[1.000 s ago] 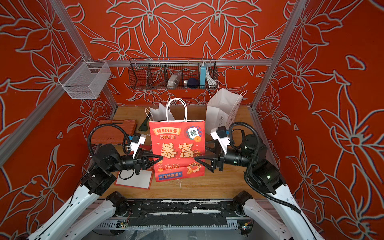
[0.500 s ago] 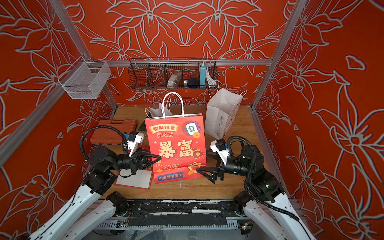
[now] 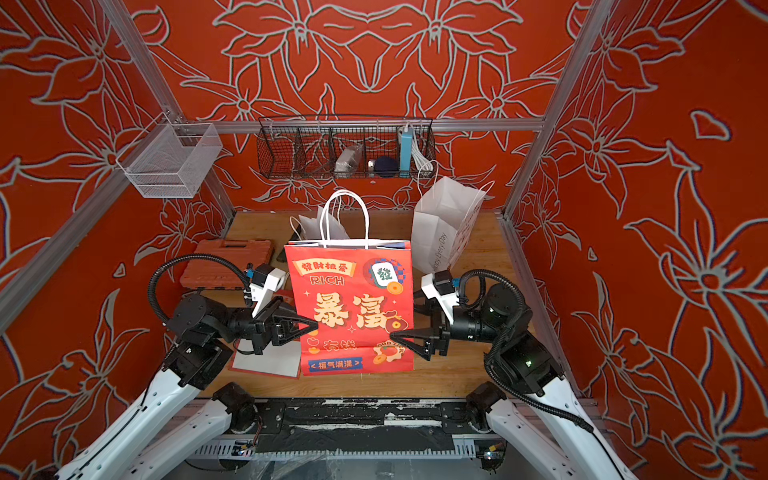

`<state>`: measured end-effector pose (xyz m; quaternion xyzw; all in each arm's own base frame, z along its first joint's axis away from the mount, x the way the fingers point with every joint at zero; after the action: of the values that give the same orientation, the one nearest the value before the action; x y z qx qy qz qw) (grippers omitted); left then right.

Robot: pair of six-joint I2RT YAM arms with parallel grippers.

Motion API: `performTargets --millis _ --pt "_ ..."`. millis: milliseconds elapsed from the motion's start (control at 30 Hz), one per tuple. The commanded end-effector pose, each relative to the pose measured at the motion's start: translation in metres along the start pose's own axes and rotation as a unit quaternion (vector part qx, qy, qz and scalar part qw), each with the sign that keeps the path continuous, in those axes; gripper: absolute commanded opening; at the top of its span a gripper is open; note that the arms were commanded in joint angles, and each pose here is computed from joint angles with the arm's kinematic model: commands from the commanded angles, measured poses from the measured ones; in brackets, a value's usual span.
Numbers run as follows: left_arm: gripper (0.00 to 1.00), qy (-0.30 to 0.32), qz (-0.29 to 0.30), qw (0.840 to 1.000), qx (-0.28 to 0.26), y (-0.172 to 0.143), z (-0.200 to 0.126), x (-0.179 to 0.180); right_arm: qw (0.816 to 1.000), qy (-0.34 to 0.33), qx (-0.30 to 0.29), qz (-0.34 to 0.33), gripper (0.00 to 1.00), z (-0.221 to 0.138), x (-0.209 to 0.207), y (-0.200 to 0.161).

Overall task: Put away the paper bag
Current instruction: Press the paper bag.

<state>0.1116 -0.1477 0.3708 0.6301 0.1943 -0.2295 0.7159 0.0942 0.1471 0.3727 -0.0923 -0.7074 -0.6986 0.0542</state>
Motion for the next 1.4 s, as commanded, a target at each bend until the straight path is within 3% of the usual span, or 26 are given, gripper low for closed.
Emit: performTargets --millis 0,167,300,333,433,467,500,600,667,767,800,900,933,1000,1067,1167,1233,1367 --pt "0.00 -0.002 0.012 1.000 -0.008 0.010 0.003 -0.004 0.999 0.044 -0.020 -0.013 0.72 0.004 0.005 0.007" --pt "0.00 0.027 -0.009 0.999 -0.024 0.014 0.005 0.007 0.999 0.044 -0.019 -0.010 0.42 0.007 0.003 0.005" --pt "0.00 0.059 -0.020 0.997 -0.047 0.017 0.004 0.012 0.999 0.026 -0.024 -0.015 0.05 0.006 0.002 0.007" --pt "0.03 0.063 -0.020 0.996 -0.051 0.017 0.003 0.013 0.999 0.020 -0.025 -0.016 0.00 0.005 0.002 0.007" --pt "0.44 0.079 -0.030 0.995 -0.057 0.015 0.002 0.017 1.000 0.010 -0.023 -0.013 0.00 0.005 0.001 0.007" --pt "0.53 0.080 -0.035 0.995 -0.054 0.014 0.002 0.019 1.000 0.010 -0.023 -0.012 0.00 0.005 0.001 0.007" --pt "0.59 0.081 -0.040 0.995 -0.051 0.013 0.003 0.021 1.000 0.011 -0.021 -0.012 0.00 0.005 0.001 0.007" --pt "0.63 0.075 -0.053 0.995 -0.033 0.008 0.005 0.026 1.000 0.008 -0.020 -0.010 0.00 0.005 0.000 0.006" --pt "0.60 0.073 -0.058 0.995 -0.021 0.006 0.006 0.029 1.000 0.007 -0.020 -0.005 0.00 0.006 -0.002 0.005" --pt "0.47 0.067 -0.049 0.997 -0.003 0.003 0.007 0.028 1.000 0.000 -0.017 0.004 0.00 0.008 -0.006 0.003" --pt "0.39 0.067 -0.044 0.997 0.002 0.002 0.007 0.027 1.000 -0.005 -0.016 0.009 0.00 0.009 -0.008 0.002" --pt "0.02 0.075 -0.036 0.997 0.008 0.000 0.006 0.028 0.999 -0.024 -0.011 0.020 0.00 0.010 -0.013 0.001" --pt "0.00 0.080 -0.035 0.996 0.007 -0.001 0.006 0.028 0.999 -0.029 -0.009 0.024 0.00 0.010 -0.014 0.000" --pt "0.00 0.086 -0.032 0.996 0.007 -0.002 0.005 0.028 0.999 -0.043 -0.006 0.031 0.17 0.009 -0.015 0.001" --pt "0.00 0.086 -0.028 0.996 0.009 -0.003 0.004 0.028 0.998 -0.058 -0.009 0.029 0.28 0.006 -0.014 0.006" --pt "0.00 0.078 -0.024 0.996 0.017 -0.006 0.004 0.028 0.996 -0.080 -0.028 0.022 0.32 0.003 -0.014 0.017" --pt "0.00 0.071 -0.021 0.997 0.024 -0.009 0.005 0.028 0.996 -0.084 -0.038 0.019 0.29 0.003 -0.014 0.024" --pt "0.00 0.069 -0.022 0.997 0.031 -0.014 0.003 0.028 0.995 -0.085 -0.050 0.017 0.00 0.004 -0.015 0.032"
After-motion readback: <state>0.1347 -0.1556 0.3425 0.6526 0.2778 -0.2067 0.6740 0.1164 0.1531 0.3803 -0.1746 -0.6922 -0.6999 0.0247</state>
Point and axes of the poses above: each gripper's point midway between its finger pads, its own z axis out along the fingers, its own x axis along the line the jaws close on, y = z × x, the point moved 8 cm from there along -z, back along the fingers, and after that the axes turned 3 degrees about -z, right-handed, at the moved point
